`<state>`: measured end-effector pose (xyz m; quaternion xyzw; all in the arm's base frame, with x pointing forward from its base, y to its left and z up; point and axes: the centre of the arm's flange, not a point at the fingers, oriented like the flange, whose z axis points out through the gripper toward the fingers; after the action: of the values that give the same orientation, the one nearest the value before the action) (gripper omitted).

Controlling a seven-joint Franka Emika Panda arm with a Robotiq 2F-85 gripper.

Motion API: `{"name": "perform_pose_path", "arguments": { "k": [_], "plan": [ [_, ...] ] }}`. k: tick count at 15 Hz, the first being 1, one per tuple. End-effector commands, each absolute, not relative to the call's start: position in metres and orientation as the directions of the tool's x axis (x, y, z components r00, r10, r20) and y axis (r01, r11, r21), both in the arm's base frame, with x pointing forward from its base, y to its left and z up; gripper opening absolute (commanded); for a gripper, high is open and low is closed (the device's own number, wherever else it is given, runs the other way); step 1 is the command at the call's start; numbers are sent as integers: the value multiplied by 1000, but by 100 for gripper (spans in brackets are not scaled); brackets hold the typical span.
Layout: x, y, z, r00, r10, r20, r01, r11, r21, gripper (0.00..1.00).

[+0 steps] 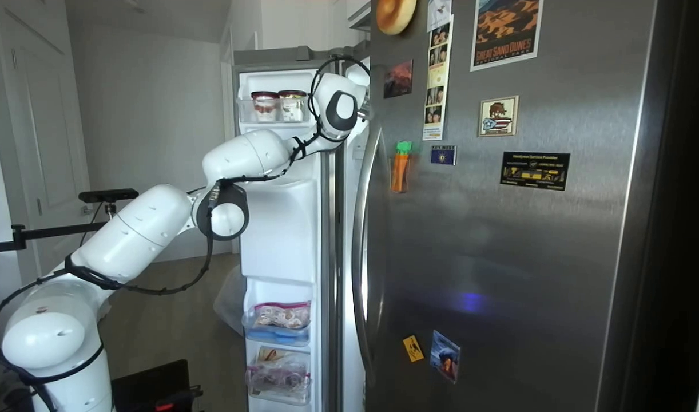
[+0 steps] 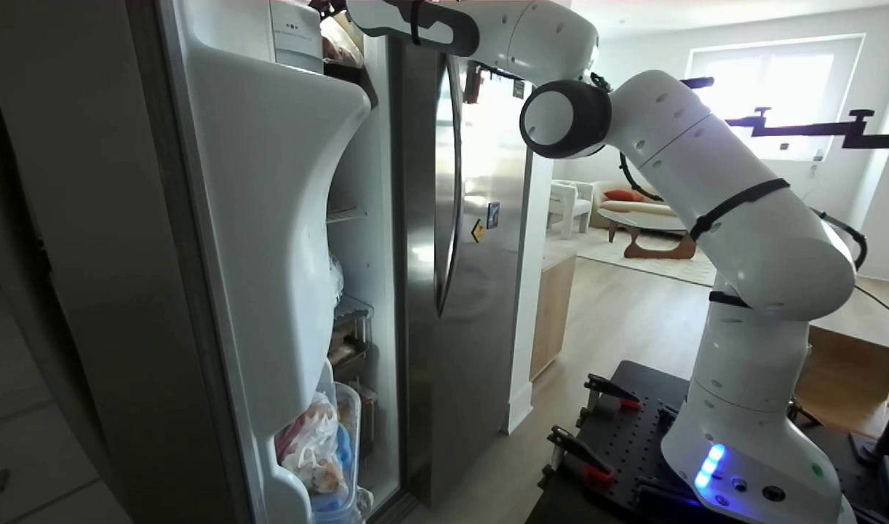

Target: Take the plastic from the side and put it in the fridge

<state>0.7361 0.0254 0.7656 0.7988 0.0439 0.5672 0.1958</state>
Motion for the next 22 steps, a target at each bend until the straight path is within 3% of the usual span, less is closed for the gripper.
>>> {"name": "perform_pose_path", "arguments": {
  "k": [1, 12, 22],
  "plan": [
    [715, 59, 810, 370, 375, 850, -63, -903, 426, 100],
    [622, 120, 874, 380, 511, 771, 65, -846, 528, 100],
    [547, 117, 893, 677, 463, 572, 105, -830, 547, 100]
  ]
}}
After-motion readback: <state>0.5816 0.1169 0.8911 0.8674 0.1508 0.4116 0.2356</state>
